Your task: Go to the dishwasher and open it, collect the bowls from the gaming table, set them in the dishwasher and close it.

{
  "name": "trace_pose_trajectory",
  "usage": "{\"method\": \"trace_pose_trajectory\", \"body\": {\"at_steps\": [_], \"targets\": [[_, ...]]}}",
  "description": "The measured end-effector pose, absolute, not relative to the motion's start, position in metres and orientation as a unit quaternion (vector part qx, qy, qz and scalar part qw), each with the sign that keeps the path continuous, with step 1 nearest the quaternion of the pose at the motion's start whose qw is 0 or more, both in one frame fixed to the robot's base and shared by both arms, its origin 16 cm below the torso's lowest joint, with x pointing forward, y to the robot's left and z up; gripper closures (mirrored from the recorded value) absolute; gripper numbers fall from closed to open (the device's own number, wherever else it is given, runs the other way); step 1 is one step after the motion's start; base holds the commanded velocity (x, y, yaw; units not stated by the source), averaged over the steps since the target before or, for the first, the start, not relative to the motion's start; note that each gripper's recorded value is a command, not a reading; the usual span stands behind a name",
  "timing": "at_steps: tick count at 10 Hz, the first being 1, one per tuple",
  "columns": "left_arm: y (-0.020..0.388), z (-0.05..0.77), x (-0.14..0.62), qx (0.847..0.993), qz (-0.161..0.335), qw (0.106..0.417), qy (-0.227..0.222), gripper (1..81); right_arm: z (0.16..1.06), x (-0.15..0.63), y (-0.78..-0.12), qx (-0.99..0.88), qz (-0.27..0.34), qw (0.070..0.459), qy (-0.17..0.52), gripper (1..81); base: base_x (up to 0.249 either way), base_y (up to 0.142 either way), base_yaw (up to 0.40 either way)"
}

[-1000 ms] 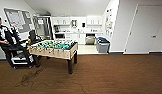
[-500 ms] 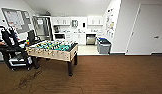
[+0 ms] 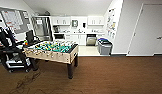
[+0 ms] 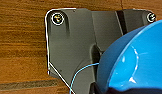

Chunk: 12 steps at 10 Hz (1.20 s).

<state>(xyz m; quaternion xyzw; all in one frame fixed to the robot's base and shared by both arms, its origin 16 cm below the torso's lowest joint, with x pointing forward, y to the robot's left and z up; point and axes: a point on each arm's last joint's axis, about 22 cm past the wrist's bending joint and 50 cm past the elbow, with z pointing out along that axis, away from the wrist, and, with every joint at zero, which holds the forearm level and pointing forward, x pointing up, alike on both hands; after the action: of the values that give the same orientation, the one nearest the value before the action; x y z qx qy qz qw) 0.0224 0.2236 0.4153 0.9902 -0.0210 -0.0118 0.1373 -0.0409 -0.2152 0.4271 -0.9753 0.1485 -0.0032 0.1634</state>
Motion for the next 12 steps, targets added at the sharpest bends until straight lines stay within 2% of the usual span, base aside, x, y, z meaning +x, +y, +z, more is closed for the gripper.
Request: {"method": "trace_pose_trajectory", "body": {"at_steps": [12], "targets": [[0.2233, 0.4154, 0.0214, 0.99, -0.012, 0.138, -0.02, 81.1, 0.4268, -0.0398, -0.2173, -0.976, -0.004, 0.162, 0.148, 81.1, 0.191, 0.0, 0.0]]}}
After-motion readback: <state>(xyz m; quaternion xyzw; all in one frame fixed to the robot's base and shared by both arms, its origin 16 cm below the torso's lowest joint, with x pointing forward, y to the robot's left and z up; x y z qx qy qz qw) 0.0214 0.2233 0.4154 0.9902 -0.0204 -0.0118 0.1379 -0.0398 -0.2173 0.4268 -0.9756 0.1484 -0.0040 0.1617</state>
